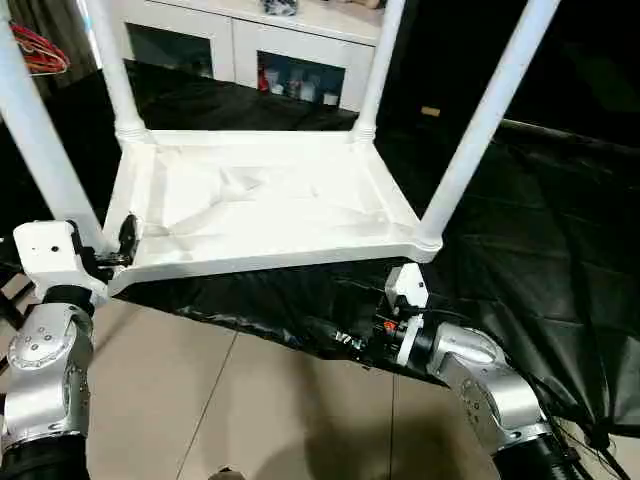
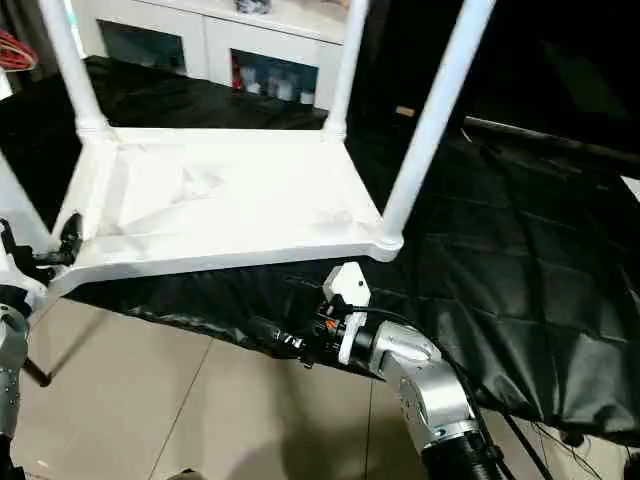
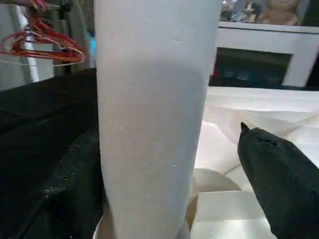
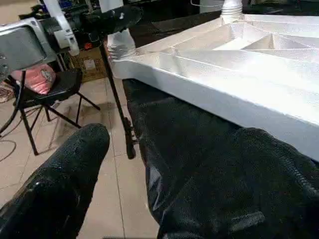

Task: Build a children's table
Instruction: Rotate table base

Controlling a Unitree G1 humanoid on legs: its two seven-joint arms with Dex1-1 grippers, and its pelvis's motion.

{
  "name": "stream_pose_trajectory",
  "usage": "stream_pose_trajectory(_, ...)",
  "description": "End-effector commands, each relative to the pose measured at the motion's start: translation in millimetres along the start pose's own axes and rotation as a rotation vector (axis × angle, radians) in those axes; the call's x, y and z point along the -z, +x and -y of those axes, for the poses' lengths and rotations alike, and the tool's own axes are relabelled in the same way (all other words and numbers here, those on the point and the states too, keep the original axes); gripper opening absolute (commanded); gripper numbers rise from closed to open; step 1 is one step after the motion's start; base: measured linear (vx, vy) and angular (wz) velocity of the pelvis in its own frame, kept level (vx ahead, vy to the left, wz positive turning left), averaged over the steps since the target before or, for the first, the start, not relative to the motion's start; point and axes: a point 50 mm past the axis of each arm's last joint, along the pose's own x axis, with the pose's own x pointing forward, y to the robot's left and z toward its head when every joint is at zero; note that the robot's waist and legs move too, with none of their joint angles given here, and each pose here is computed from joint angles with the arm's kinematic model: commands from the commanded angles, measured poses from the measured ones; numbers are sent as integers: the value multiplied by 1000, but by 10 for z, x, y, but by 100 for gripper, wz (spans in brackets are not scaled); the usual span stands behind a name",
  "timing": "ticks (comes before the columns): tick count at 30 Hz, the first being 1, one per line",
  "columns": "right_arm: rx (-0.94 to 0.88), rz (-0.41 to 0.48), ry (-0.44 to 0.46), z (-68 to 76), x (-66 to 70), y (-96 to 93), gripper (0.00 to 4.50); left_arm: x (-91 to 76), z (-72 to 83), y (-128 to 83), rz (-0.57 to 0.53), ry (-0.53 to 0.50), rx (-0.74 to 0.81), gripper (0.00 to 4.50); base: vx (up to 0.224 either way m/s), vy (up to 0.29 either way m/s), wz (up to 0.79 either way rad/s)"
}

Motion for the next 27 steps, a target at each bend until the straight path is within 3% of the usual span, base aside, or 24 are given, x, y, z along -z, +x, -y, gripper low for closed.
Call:
stream_pose_trajectory(1,41,-3,-15,66,-23,-24,450,2,271,22,-6,-21,141,438,0,0,0)
stream_pose_trajectory(6,117,3,-12,139,-20,-52,450,19,563,-47,-6,-32,272,438,0,0,0)
stream_pose_trajectory(19,390,-62,-49,382,49,-130,450,-93,1018,-238,18,-103,473,438,0,0,0)
stream_pose_trajectory(23,505,-114,-65,530,64,-177,450,-96,1169,-298,13,-128,552,438,0,0,0)
stream_pose_trajectory(27,527,-127,-71,567,68,-166,450,-104,1258,-320,9,-132,583,438,0,0,0)
